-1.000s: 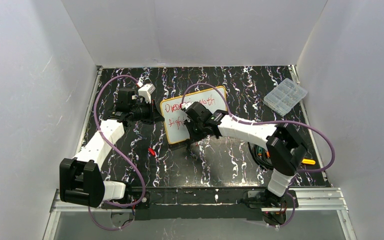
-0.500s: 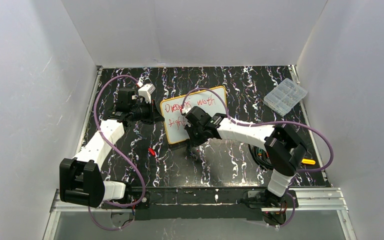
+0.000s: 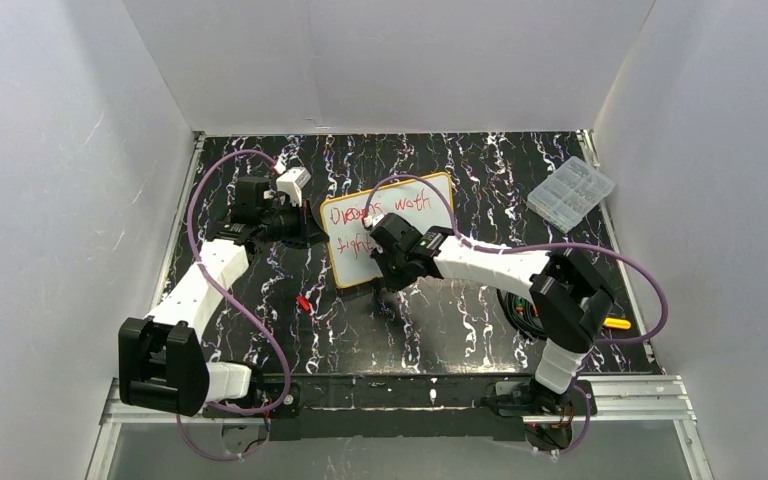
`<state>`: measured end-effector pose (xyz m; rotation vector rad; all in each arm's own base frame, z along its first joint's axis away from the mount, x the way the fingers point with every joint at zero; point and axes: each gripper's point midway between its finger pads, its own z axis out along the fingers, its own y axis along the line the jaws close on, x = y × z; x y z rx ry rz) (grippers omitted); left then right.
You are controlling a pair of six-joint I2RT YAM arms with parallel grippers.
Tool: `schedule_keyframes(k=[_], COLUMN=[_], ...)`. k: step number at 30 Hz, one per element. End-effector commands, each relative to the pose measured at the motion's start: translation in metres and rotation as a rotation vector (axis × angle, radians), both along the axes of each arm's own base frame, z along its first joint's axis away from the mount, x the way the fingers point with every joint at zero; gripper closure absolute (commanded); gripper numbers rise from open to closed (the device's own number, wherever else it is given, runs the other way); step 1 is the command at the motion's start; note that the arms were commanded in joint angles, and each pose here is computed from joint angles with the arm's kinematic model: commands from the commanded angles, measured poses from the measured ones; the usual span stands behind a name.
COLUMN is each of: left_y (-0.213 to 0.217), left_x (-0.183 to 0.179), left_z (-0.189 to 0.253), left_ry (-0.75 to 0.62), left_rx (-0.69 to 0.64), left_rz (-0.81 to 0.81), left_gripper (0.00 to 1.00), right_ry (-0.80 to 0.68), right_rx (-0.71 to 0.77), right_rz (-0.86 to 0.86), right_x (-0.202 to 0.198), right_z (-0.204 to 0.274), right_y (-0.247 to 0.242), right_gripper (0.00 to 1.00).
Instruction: Write a sentence on the whiteboard
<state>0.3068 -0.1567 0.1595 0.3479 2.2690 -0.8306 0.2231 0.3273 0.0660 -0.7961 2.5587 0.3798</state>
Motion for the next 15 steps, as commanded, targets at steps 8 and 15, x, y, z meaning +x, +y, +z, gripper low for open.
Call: schedule_keyframes(k=[8, 15], left_y=[-0.002, -0.003], left_x=[-0.007, -0.007], left_z=[0.014, 0.014], left_ry=[-0.044, -0.043], left_rx=[-0.018, -0.018], left_rz=[-0.021, -0.022], left_gripper=[1.00, 1.00], right_ry=[-0.120, -0.103], right_rx=[0.072, 0.049], right_rz=[-0.027, -0.042], right_x=[0.023, 0.026], right_z=[0.041, 0.032], right_y=[0.012, 0.008], right_gripper=[0.99, 0.99])
